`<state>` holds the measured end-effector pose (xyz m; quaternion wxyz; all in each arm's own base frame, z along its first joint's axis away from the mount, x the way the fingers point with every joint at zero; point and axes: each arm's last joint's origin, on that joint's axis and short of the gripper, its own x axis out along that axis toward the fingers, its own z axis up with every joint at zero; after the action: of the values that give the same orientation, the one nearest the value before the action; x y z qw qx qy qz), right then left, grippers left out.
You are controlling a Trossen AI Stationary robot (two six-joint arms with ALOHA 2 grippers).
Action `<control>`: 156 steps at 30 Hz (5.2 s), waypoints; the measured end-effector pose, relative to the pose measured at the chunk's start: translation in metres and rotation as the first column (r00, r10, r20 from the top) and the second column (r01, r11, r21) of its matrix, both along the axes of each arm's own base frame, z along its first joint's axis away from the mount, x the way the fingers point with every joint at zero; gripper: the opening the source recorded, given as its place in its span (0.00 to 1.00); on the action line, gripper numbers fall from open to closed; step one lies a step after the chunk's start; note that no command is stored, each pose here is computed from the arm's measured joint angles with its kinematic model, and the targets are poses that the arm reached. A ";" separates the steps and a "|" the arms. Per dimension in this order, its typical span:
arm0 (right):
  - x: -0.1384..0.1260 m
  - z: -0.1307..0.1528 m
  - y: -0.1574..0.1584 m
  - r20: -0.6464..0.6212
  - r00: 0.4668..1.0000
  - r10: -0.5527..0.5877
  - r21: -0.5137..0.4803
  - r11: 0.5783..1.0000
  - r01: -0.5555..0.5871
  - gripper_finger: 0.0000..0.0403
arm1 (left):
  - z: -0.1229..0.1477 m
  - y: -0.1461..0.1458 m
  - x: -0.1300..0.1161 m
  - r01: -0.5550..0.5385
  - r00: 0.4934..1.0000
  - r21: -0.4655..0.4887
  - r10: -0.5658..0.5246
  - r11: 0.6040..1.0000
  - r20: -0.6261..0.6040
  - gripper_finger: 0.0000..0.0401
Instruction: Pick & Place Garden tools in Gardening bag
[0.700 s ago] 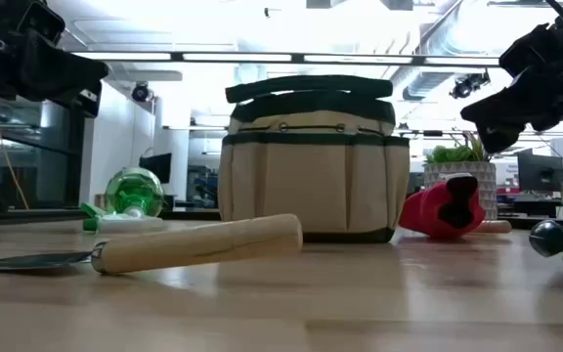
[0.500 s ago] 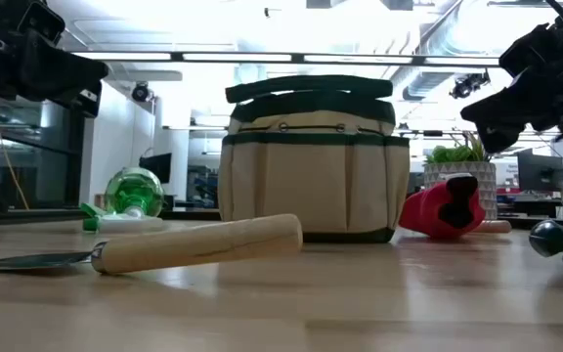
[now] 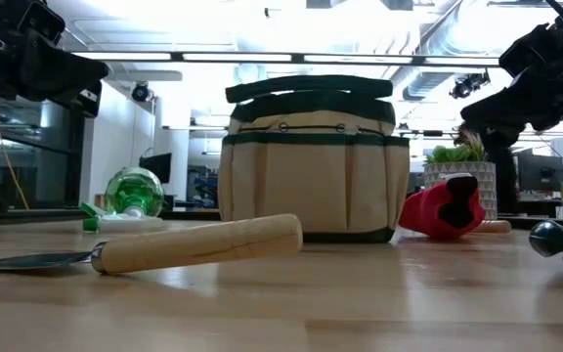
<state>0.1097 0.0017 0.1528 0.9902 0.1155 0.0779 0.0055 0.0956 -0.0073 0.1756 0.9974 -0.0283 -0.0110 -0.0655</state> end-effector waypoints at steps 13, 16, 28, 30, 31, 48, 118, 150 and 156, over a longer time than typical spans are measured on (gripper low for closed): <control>0.000 0.000 0.000 0.000 1.000 0.000 0.000 1.000 0.000 0.01 | 0.000 0.000 0.000 0.000 1.000 0.000 0.000 1.000 0.000 0.00; 0.000 0.000 0.000 0.000 1.000 0.000 0.000 1.000 0.000 0.01 | 0.000 0.000 0.000 0.000 1.000 0.000 0.000 1.000 0.000 0.00; 0.000 0.000 0.000 0.002 1.000 0.011 -0.066 0.998 -0.011 0.01 | 0.000 0.000 0.000 0.000 1.000 0.000 0.000 1.000 0.000 0.00; 0.000 0.000 0.000 0.002 1.000 0.012 -0.072 0.997 -0.012 0.01 | 0.000 0.000 0.000 0.000 1.000 0.000 0.000 1.000 0.000 0.00; 0.000 0.000 0.000 0.002 1.000 0.014 -0.062 0.998 -0.014 0.01 | 0.000 0.000 0.000 0.000 1.000 0.000 0.000 1.000 0.000 0.00; 0.001 0.007 0.000 0.052 0.997 -0.050 0.398 0.917 0.025 0.01 | 0.000 0.000 0.000 0.000 1.000 0.000 0.000 1.000 0.000 0.00; 0.120 0.009 0.223 -0.714 0.591 0.377 0.701 0.392 0.596 0.01 | 0.000 0.000 0.000 0.000 1.000 0.000 0.000 1.000 0.000 0.00; 0.142 0.060 0.280 -0.850 0.506 0.149 0.489 0.580 0.651 0.01 | 0.000 0.000 0.000 0.000 1.000 0.000 0.000 1.000 0.000 0.00; 0.155 0.035 0.289 -0.888 0.440 0.136 0.428 0.596 0.679 0.01 | 0.000 0.000 0.000 0.000 1.000 0.000 0.000 1.000 0.000 0.00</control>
<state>0.2643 0.2911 0.1878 0.6504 0.5092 0.5262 -0.2022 0.0956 -0.0073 0.1756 0.9974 -0.0285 -0.0110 -0.0657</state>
